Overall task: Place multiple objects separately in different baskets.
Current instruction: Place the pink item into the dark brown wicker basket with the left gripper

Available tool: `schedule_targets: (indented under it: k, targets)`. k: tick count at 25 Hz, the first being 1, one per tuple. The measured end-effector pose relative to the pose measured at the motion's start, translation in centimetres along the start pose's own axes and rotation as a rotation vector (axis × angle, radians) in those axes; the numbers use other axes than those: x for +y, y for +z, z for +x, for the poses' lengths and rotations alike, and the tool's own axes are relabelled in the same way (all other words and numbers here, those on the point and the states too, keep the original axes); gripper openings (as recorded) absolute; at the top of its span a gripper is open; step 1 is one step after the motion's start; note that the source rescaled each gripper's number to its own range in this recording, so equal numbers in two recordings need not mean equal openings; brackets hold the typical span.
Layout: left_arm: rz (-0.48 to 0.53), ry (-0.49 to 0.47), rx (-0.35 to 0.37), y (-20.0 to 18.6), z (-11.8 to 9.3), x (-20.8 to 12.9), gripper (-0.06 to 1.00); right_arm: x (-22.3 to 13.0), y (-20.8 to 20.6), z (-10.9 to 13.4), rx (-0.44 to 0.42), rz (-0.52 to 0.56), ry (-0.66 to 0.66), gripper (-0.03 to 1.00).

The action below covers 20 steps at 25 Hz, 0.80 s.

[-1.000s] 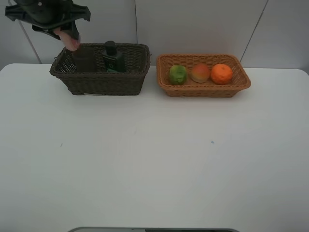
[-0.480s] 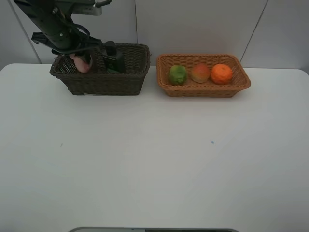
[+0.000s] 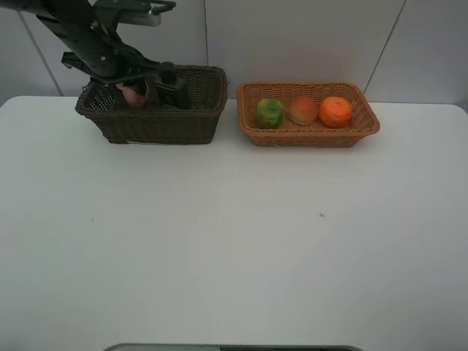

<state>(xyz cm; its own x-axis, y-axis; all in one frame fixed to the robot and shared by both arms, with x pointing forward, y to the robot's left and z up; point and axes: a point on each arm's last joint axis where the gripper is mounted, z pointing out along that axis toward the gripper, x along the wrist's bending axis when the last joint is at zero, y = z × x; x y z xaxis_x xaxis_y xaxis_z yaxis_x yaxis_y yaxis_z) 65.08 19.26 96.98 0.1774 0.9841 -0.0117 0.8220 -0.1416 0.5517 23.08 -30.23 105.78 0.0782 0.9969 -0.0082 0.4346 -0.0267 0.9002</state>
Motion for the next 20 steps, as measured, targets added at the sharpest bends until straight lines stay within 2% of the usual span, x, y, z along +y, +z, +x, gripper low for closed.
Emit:
schedule_targets:
  k: [12, 13, 15, 17, 20]
  targets:
    - [0.012, -0.024, -0.015, 0.76, -0.15, -0.29, 0.45, 0.0, 0.0, 0.0, 0.0, 0.0, 0.0, 0.87]
    - [0.012, -0.024, -0.015, 0.76, -0.15, -0.29, 0.49, 0.0, 0.0, 0.0, 0.0, 0.0, 0.0, 0.87]
    - [0.012, -0.023, -0.015, 0.76, -0.15, -0.29, 0.71, 0.0, 0.0, 0.0, 0.0, 0.0, 0.0, 0.87]
    - [0.01, -0.023, -0.015, 0.69, -0.15, -0.24, 0.89, 0.0, 0.0, 0.0, 0.0, 0.0, 0.0, 0.87]
    - [0.002, -0.024, -0.016, 0.39, -0.15, -0.11, 0.97, 0.0, 0.0, 0.0, 0.0, 0.0, 0.0, 0.87]
